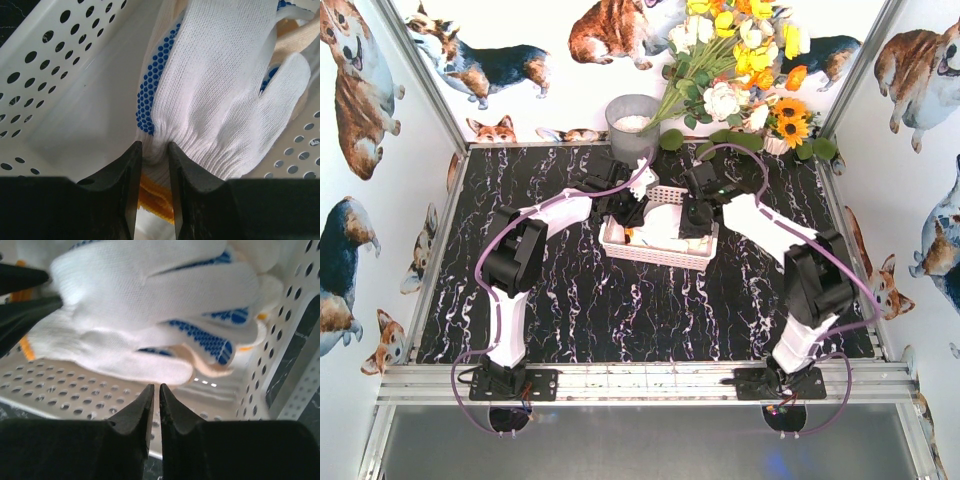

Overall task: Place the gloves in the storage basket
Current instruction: Place the glove in the bin.

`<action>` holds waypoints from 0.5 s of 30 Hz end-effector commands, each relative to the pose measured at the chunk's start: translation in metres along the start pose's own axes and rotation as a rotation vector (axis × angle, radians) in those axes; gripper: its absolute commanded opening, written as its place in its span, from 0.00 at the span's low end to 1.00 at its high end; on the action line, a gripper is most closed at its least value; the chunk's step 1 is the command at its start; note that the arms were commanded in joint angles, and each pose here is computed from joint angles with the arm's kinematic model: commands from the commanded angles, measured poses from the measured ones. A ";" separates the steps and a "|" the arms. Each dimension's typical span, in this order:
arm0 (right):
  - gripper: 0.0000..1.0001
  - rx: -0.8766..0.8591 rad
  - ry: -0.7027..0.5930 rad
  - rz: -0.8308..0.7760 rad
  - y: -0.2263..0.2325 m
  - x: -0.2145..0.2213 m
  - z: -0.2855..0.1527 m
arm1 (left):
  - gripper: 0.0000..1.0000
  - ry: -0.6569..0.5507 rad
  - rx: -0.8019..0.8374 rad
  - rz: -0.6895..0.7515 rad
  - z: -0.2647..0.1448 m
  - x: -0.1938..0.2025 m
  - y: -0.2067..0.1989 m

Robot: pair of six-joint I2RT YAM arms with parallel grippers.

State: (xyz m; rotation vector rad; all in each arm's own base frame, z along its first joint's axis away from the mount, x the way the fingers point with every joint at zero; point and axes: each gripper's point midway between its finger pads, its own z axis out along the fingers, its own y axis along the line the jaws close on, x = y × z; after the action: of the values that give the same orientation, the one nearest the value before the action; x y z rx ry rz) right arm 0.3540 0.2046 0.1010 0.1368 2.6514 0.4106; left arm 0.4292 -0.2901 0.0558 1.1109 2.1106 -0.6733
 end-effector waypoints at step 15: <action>0.16 0.315 -0.248 -0.155 -0.047 -0.113 -0.021 | 0.24 0.033 -0.034 -0.033 -0.008 0.009 0.002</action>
State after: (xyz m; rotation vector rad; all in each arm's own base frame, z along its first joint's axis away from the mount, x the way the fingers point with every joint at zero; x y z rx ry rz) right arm 0.4276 0.1564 0.1329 0.1052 2.4803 0.0171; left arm 0.4301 -0.2886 0.0547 1.0993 2.1178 -0.6616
